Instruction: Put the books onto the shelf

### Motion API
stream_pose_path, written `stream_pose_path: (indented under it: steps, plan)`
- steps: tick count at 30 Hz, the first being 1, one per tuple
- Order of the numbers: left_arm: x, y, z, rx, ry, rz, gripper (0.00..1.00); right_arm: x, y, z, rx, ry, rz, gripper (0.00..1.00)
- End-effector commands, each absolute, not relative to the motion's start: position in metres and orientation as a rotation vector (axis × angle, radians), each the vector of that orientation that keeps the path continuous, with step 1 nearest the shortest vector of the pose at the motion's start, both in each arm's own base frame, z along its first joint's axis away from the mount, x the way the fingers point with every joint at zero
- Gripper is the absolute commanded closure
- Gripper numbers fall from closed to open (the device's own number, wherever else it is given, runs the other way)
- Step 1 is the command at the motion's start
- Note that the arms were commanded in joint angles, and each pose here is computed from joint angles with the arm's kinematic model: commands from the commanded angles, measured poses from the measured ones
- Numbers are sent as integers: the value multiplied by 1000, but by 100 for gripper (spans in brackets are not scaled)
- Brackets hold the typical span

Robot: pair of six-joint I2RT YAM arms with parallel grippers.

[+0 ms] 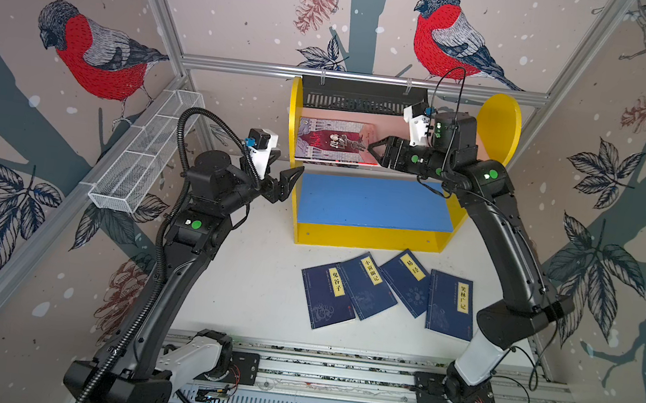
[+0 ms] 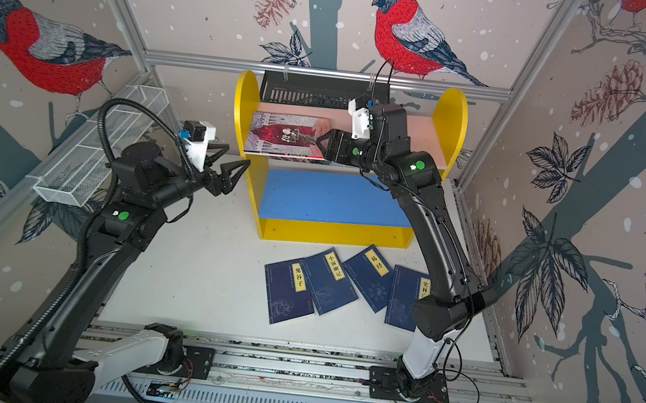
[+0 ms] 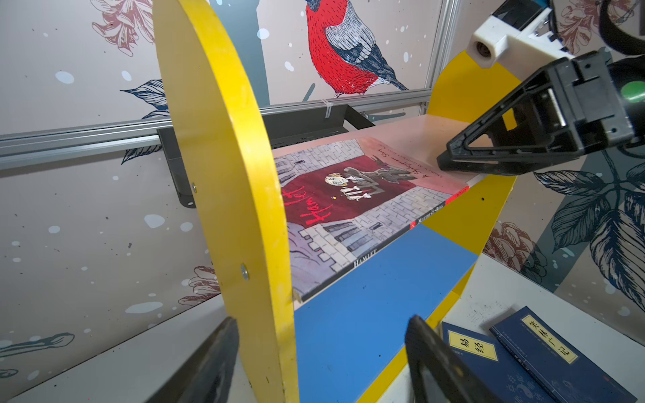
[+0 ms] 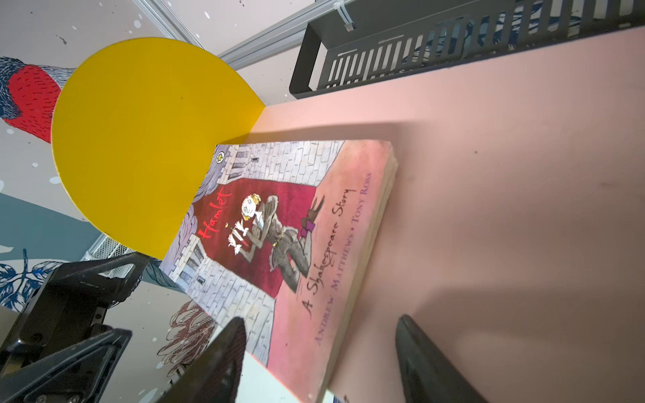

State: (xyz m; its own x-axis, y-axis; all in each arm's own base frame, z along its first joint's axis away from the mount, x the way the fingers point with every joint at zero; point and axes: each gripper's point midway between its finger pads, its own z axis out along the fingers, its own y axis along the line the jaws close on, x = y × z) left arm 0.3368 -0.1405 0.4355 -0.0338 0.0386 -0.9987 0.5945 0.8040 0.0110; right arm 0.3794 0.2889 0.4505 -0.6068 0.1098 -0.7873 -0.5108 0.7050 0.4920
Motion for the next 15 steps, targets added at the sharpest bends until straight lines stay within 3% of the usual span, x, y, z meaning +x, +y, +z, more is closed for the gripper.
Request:
stream_pose_path:
  steps: [1, 8, 15]
  plan:
    - [335, -140, 446, 585, 1502, -412, 27, 367, 276, 465, -325, 1984, 765, 30]
    - [341, -137, 452, 605, 1499, -353, 28, 337, 253, 456, -329, 1880, 427, 27]
    - [345, -137, 443, 618, 1514, -337, 29, 333, 245, 457, -294, 1804, 342, 23]
